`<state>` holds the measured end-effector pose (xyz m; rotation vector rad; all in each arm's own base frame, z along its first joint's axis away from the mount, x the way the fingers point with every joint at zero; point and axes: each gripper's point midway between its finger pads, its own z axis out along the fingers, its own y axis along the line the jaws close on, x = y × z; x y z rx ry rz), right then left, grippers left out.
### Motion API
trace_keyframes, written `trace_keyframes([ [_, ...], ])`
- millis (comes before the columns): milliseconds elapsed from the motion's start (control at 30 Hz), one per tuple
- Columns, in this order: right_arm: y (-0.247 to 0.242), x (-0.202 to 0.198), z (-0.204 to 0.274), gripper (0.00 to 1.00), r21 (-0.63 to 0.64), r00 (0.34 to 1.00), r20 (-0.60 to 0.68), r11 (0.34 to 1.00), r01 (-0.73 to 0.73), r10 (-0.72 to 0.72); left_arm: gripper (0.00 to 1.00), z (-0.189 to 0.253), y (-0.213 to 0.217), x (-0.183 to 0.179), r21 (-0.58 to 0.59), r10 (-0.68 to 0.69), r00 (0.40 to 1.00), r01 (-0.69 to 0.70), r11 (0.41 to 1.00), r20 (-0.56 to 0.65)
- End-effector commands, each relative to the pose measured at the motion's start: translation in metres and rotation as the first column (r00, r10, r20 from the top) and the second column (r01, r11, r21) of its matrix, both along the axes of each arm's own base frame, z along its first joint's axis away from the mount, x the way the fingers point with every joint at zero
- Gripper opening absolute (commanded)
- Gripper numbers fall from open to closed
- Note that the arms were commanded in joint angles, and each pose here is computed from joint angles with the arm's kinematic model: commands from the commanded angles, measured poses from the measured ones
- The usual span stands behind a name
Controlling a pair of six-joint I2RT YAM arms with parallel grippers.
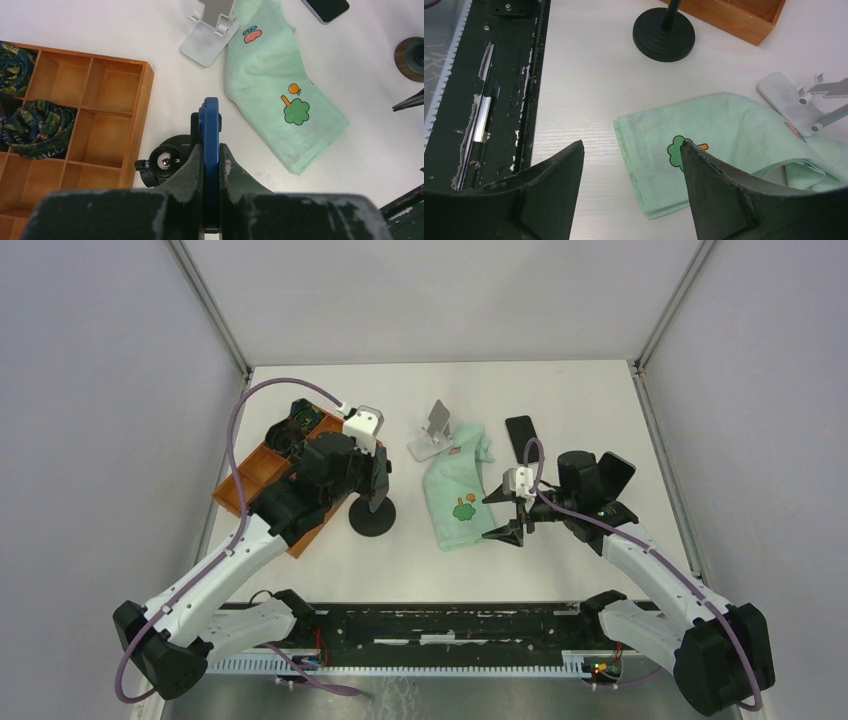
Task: Place the phone on the phone stand
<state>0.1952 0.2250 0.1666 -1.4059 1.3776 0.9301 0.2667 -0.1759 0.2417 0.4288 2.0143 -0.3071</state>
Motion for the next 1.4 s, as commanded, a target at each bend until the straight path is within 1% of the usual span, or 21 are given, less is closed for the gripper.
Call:
trace_keyframes([
  [0, -0.001, -0.001, 0.008, 0.77, 0.032, 0.997, 0.07, 0.999, -0.04, 0.037, 0.02, 0.051, -0.022, 0.018, -0.084, -0.042, 0.992, 0.053, 0.995, 0.122],
  [333, -0.006, 0.007, 0.003, 0.77, 0.0, 0.997, 0.082, 1.0, -0.007, 0.007, 0.02, 0.071, -0.039, 0.053, -0.039, -0.042, 0.987, 0.049, 0.998, 0.157],
  [533, -0.006, 0.008, 0.003, 0.77, -0.004, 0.996, 0.086, 1.0, 0.002, -0.001, 0.02, 0.088, -0.046, 0.075, -0.03, -0.038, 0.979, 0.044, 0.999, 0.199],
  [733, -0.007, 0.009, 0.001, 0.77, -0.009, 0.996, 0.088, 1.0, 0.007, -0.006, 0.02, 0.097, -0.045, 0.108, -0.038, -0.001, 0.973, 0.01, 0.999, 0.231],
  [767, -0.007, 0.009, 0.001, 0.77, -0.01, 0.996, 0.087, 1.0, 0.008, -0.007, 0.02, 0.098, -0.042, 0.116, -0.025, 0.001, 0.97, 0.006, 1.0, 0.244],
  [1033, -0.007, 0.009, 0.0, 0.78, -0.014, 0.996, 0.089, 1.0, 0.01, -0.009, 0.02, 0.128, -0.038, 0.16, -0.104, 0.035, 0.946, -0.001, 0.995, 0.322],
  [1100, -0.007, 0.01, 0.0, 0.78, -0.015, 0.996, 0.087, 1.0, 0.012, -0.011, 0.02, 0.136, -0.036, 0.168, -0.151, 0.056, 0.943, -0.007, 0.989, 0.328],
  [1167, -0.008, 0.01, 0.0, 0.78, -0.014, 0.996, 0.087, 1.0, 0.011, -0.01, 0.02, 0.139, -0.034, 0.176, -0.171, 0.068, 0.939, -0.01, 0.985, 0.337],
  [1267, -0.007, 0.009, 0.0, 0.78, -0.015, 0.996, 0.086, 1.0, 0.011, -0.009, 0.02, 0.141, -0.029, 0.188, -0.171, 0.092, 0.929, -0.032, 0.985, 0.36],
  [1367, -0.007, 0.009, 0.0, 0.78, -0.015, 0.997, 0.083, 1.0, 0.01, -0.008, 0.02, 0.137, -0.023, 0.203, -0.147, 0.117, 0.919, -0.065, 0.987, 0.377],
])
